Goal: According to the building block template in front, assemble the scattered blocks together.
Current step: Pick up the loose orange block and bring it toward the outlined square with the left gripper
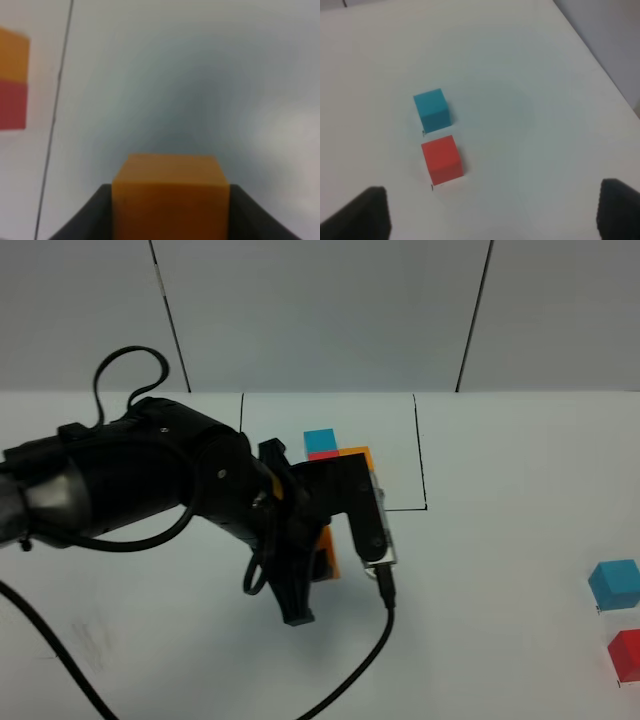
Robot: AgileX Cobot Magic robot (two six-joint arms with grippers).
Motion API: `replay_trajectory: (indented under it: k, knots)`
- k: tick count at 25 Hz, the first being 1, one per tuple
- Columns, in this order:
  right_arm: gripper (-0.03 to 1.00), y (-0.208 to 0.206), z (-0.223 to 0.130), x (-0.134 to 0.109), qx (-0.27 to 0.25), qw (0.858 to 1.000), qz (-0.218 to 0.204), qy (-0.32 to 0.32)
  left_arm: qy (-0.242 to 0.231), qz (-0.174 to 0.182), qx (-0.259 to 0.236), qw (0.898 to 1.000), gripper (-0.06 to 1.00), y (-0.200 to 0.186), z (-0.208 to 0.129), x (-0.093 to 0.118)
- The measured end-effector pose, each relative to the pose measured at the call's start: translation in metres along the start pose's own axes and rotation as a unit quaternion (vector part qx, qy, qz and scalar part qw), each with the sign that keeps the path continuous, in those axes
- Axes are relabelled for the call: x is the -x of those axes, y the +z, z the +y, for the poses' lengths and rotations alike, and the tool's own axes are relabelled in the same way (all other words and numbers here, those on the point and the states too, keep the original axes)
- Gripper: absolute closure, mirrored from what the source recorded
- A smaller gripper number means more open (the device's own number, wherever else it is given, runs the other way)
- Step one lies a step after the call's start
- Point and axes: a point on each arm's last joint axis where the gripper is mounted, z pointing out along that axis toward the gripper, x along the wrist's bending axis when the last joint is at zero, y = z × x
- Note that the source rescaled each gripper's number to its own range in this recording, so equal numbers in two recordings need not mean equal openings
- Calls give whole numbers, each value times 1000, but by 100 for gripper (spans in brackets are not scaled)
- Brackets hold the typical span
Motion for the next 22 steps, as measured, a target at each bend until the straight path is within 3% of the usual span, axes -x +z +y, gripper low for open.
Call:
replay_trajectory:
  k: [6,13,22]
  knots:
    - [21,0,0,0,0,1000,0,0,32,-48,40,998,94,24,40,12]
    - [21,0,0,0,0,1000,0,0,75,-99,2,992,94,69,60,32]
    - [21,0,0,0,0,1000,0,0,81,-119,-27,989,94,105,58,37]
